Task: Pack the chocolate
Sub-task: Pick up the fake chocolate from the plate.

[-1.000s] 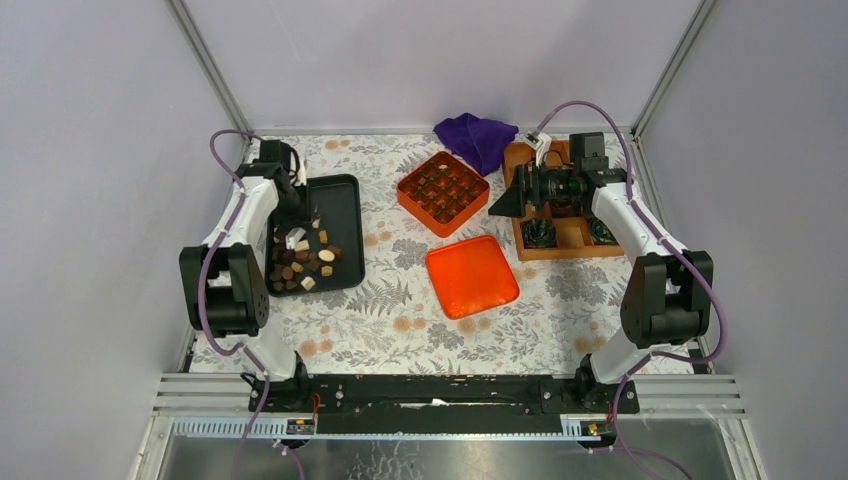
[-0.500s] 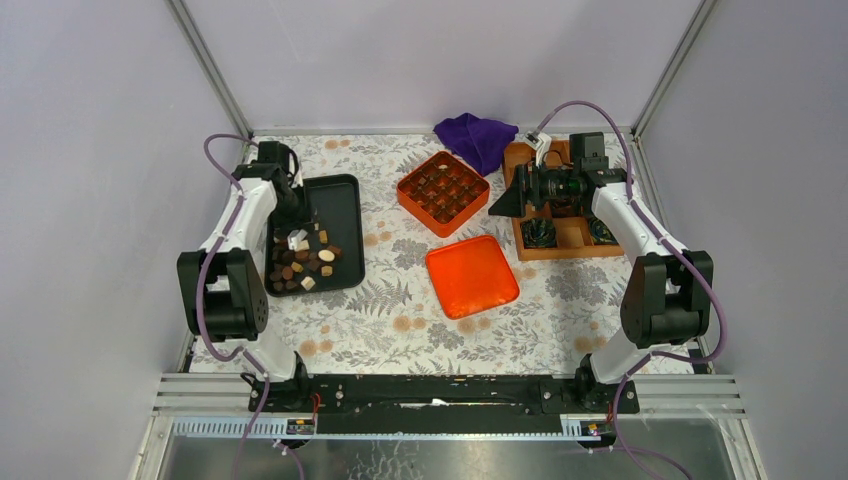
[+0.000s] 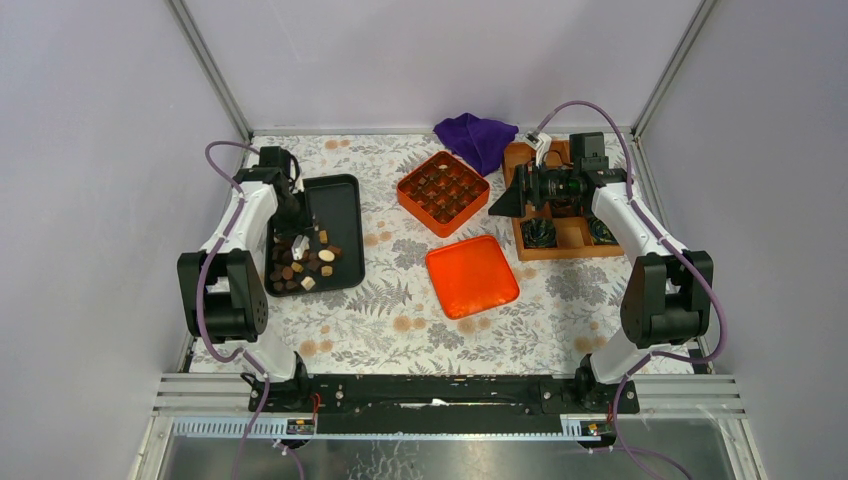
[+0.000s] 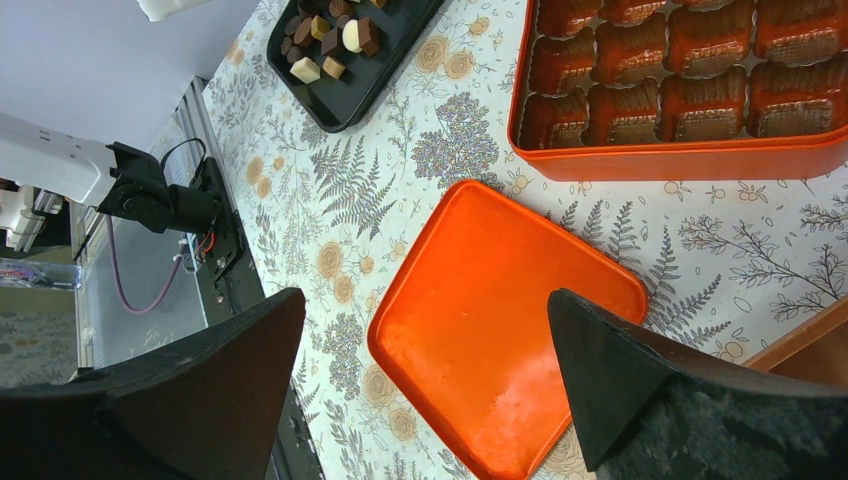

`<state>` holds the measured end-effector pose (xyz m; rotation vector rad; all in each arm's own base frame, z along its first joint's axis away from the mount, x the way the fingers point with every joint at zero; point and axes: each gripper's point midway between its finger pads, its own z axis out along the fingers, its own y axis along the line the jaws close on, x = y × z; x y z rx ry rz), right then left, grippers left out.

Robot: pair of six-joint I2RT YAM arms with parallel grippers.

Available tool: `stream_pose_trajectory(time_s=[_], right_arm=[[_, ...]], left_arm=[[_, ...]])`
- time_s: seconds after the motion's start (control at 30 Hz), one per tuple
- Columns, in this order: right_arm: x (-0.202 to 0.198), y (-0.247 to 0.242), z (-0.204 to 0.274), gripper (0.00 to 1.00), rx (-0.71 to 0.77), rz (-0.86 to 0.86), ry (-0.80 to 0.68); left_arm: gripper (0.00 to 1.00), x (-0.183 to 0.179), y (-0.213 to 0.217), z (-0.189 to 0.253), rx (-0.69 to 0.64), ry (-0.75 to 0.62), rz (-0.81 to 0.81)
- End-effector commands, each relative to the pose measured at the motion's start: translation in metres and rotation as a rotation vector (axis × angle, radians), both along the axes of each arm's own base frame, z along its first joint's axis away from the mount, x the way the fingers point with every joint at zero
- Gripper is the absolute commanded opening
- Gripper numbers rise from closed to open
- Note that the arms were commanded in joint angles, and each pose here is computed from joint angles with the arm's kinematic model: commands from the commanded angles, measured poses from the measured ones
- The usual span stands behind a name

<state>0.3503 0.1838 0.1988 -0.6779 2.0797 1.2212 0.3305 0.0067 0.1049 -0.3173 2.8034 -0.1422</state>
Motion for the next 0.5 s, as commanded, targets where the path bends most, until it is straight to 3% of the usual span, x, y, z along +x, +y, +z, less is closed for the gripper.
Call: stream_pose_trajectory(time_s=[0.0,0.47], right_arm=[[0.001,0.003,0.01,1.0,0.02,0.017,-0.038],[0.002,0.003,0.007,1.0,0.021,0.02,-0.03]], left_arm=[[0.0,0.007,-0.005,0.016,-0.043,-0.049,0.02],[0.0,0.012,-0.037,0.077,-0.215,-0.26,0.001]])
